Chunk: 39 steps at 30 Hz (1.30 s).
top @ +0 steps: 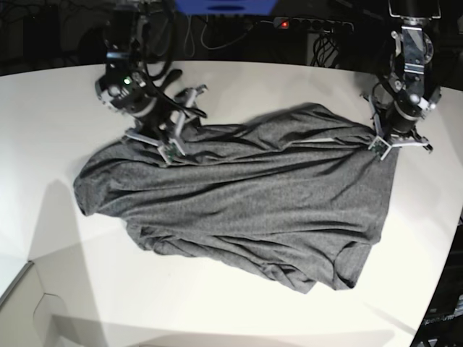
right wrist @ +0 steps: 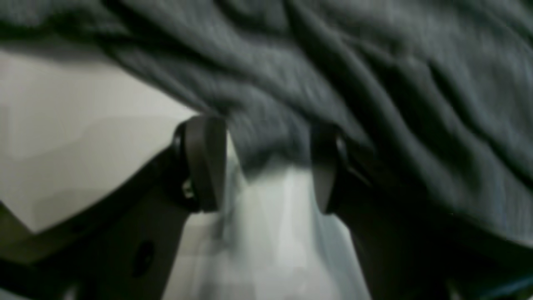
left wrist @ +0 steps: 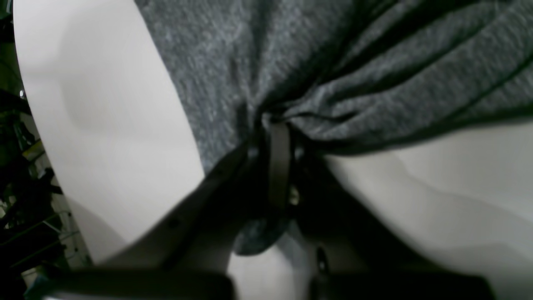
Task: Layout the t-shirt on the table in an organized manner, then fold the t-shirt properly
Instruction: 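Move the right gripper along the shirt edge toward the collar, then grasp the shirt edge with the right gripper beside the left gripper's hold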
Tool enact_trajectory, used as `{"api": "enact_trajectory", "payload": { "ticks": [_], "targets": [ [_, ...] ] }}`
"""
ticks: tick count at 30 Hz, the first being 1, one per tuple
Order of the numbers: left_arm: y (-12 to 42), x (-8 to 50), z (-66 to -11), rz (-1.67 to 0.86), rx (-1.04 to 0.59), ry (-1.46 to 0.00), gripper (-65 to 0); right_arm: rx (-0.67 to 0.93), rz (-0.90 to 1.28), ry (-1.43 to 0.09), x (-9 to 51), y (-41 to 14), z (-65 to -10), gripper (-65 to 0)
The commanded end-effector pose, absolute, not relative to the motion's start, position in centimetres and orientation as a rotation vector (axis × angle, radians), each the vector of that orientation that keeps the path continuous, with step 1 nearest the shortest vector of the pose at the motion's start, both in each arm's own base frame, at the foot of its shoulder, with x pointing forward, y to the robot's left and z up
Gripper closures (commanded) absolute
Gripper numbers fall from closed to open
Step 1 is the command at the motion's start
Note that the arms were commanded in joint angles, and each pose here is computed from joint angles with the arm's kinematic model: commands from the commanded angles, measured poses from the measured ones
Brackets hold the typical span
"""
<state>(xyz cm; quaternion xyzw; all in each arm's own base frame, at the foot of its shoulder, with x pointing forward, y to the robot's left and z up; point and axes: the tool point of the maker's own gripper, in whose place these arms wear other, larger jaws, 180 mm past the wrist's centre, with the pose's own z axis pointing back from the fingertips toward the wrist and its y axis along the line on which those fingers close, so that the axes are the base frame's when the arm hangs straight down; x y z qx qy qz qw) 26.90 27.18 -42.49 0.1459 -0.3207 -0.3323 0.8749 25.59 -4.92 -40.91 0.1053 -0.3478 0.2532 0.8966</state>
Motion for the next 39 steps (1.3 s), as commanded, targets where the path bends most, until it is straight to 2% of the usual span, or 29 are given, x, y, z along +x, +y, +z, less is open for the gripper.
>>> {"api": "enact_trajectory", "payload": {
  "ticks": [1,5,7,9,12,13,18,22,32,36,39],
  "targets": [
    [27.7,27.5,-41.6,-0.696,0.325,-0.691,0.0,0.234,0.524,-0.759,26.4,-4.3,-40.1,-33.3],
    [27.6,27.5,-41.7,-0.695,0.324,-0.691,0.0,0.246,0.53,-0.753,26.9,-3.9,-40.4,-32.7],
    [27.6,27.9,-41.4,-0.694,0.328,-0.7,0.0,0.253,0.532,-0.735,26.7,-3.8,-41.0,-29.5],
    [27.8,28.1,-41.2,-0.689,0.332,-0.705,0.0,0.238,0.538,-0.72,26.3,-4.6,-41.4,-21.5],
    [27.8,28.4,-40.9,-0.69,0.337,-0.713,0.0,0.207,0.536,-0.739,25.7,-5.5,-40.5,-2.8],
    [27.9,28.7,-40.7,-0.688,0.34,-0.719,0.0,0.197,0.537,-0.754,25.3,-5.7,-39.9,0.0],
    [28.5,30.0,-38.8,-0.663,0.374,-0.771,0.0,0.138,0.544,-0.848,23.7,-6.5,-35.6,0.0],
    [28.4,30.5,-37.9,-0.669,0.386,-0.791,0.0,0.13,0.547,-0.842,22.7,-6.8,-35.4,0.0],
    [28.1,30.4,-38.2,-0.67,0.377,-0.788,0.0,0.173,0.558,-0.615,17.7,-7.7,-41.7,0.0],
    [28.0,30.4,-38.3,-0.67,0.374,-0.787,0.0,0.171,0.566,-0.599,17.4,-7.9,-42.2,0.0],
    [28.0,30.3,-38.4,-0.67,0.373,-0.784,0.0,0.168,0.566,-0.596,17.2,-8.1,-42.1,-8.0]
  ]
}}
